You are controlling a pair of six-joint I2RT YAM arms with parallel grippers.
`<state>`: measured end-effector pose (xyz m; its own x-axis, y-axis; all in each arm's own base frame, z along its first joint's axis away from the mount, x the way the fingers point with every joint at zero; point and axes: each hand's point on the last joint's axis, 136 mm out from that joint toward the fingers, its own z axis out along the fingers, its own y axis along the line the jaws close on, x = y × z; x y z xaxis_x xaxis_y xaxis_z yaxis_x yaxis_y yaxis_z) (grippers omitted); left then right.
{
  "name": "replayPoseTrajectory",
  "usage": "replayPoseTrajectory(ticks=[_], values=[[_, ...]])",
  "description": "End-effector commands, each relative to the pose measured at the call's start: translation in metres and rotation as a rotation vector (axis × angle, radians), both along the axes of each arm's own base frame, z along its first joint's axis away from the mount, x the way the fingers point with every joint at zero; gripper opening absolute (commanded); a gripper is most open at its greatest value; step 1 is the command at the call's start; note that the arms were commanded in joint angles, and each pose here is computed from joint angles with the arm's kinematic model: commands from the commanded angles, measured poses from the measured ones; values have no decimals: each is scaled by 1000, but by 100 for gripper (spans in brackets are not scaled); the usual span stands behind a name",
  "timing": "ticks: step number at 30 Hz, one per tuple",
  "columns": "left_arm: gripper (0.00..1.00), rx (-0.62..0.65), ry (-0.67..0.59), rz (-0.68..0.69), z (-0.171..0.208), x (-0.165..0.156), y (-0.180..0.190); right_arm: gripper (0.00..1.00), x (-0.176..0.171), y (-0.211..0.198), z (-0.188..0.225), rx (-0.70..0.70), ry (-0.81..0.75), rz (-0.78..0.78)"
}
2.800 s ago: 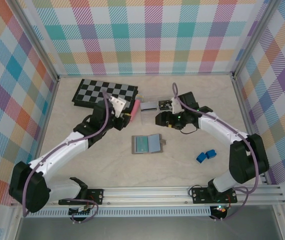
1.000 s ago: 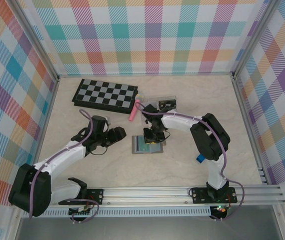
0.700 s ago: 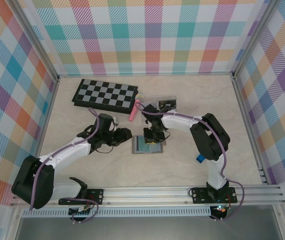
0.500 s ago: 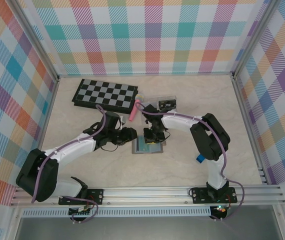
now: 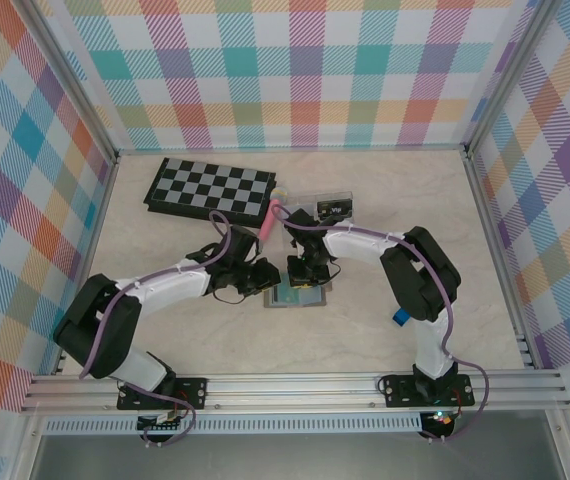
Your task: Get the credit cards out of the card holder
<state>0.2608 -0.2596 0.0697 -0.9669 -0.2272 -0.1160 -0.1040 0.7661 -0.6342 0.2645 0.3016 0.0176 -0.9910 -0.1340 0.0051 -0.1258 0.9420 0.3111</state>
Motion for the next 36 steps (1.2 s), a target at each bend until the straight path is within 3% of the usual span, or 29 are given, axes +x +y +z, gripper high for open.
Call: replayPoseTrajectory(ticks=[1,7,17,36], values=[[16,20,19,17,-3,1,-3,14,-13,-12,-25,-63,46,-8],[14,61,12,2,-5,3,0,14,-13,-10,-24,-48,49,-6],[22,74,47,-1,-17,1,-2,13,-14,-10,-25,-49,50,-5],[23,37,95,-34,-30,-5,-12,13,-15,-10,-26,-43,55,-7]])
